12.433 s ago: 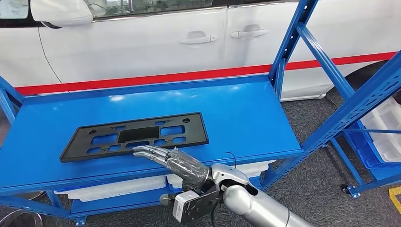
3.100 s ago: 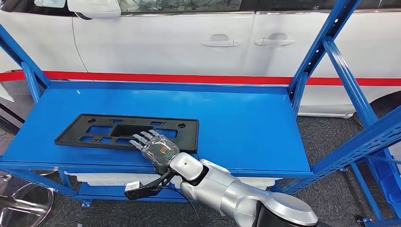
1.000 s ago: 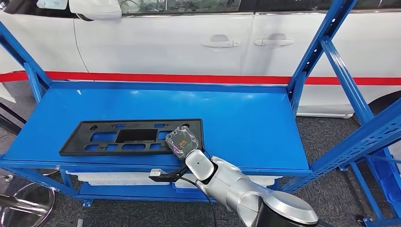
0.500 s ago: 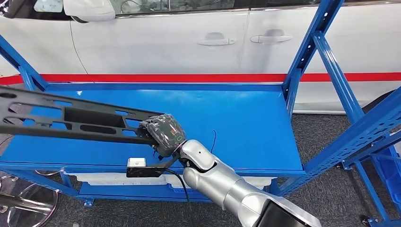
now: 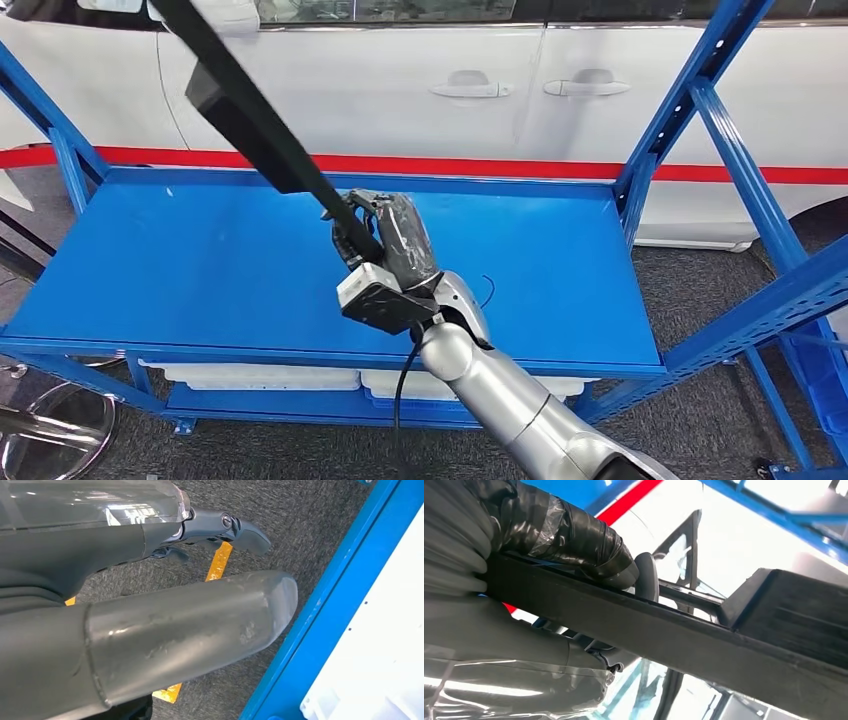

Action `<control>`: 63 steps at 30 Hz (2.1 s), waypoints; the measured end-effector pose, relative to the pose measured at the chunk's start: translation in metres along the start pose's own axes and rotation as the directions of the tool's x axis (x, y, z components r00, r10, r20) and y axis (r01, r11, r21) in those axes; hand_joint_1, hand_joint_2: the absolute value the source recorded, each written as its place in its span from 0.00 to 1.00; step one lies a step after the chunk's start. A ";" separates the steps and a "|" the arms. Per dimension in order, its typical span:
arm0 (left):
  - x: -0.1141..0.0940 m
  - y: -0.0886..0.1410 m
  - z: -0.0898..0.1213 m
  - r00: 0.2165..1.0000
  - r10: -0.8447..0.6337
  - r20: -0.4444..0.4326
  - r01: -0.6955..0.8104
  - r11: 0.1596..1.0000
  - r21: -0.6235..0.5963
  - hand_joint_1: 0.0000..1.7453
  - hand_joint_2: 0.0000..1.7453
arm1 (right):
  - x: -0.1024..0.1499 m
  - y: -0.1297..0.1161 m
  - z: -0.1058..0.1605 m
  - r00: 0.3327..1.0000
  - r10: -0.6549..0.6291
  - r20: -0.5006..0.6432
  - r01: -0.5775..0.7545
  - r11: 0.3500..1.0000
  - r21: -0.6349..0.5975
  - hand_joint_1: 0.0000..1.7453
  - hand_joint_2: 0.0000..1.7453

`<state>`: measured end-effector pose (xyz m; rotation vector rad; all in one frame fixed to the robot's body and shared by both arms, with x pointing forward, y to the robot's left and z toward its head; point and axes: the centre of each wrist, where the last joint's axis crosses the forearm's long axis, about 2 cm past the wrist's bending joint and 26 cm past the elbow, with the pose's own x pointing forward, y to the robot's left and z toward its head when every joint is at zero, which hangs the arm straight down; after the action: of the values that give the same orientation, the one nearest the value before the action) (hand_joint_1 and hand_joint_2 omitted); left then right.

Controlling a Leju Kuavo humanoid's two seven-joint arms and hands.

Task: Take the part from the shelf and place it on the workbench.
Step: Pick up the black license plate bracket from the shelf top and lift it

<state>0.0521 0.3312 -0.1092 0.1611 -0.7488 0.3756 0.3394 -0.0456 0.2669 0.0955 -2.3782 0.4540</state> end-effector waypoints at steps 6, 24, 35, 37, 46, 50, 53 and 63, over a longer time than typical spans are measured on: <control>0.002 -0.003 -0.001 1.000 0.003 0.009 -0.003 1.000 -0.003 0.00 0.00 | 0.007 -0.011 -0.002 0.999 -0.010 0.038 0.012 0.999 -0.037 1.00 1.00; -0.005 0.017 0.004 0.999 -0.001 0.038 0.000 1.000 0.021 0.00 0.00 | 0.045 -0.044 0.075 0.825 -0.530 0.197 0.451 0.827 0.336 1.00 1.00; -0.002 0.029 0.003 0.997 -0.067 0.041 0.065 0.997 0.030 0.00 0.00 | 0.067 -0.064 0.113 0.835 -0.452 0.314 0.361 0.880 0.308 1.00 1.00; 0.000 0.030 0.002 0.996 -0.076 0.043 0.075 0.997 0.026 0.00 0.00 | 0.070 -0.065 0.114 0.834 -0.446 0.324 0.354 0.884 0.305 1.00 1.00; 0.005 0.027 -0.003 0.995 -0.086 0.053 0.085 0.996 0.013 0.00 0.00 | 0.068 -0.068 0.119 0.844 -0.435 0.312 0.340 0.886 0.314 1.00 1.00; 0.008 0.027 -0.005 0.995 -0.085 0.059 0.084 0.996 0.012 0.00 0.00 | 0.068 -0.069 0.120 0.847 -0.433 0.309 0.338 0.886 0.317 1.00 1.00; 0.008 0.025 -0.005 0.995 -0.087 0.056 0.086 0.996 0.011 0.00 0.00 | 0.068 -0.070 0.121 0.856 -0.422 0.300 0.327 0.890 0.318 1.00 1.00; 0.001 0.016 0.000 0.995 -0.091 0.033 0.091 0.996 0.001 0.00 0.00 | 0.065 -0.067 0.120 0.884 -0.383 0.270 0.282 0.895 0.346 1.00 1.00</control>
<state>0.0470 0.3462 -0.1085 0.2014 -0.7716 0.2863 0.2273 -0.1465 0.2468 0.7707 -2.5258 0.6660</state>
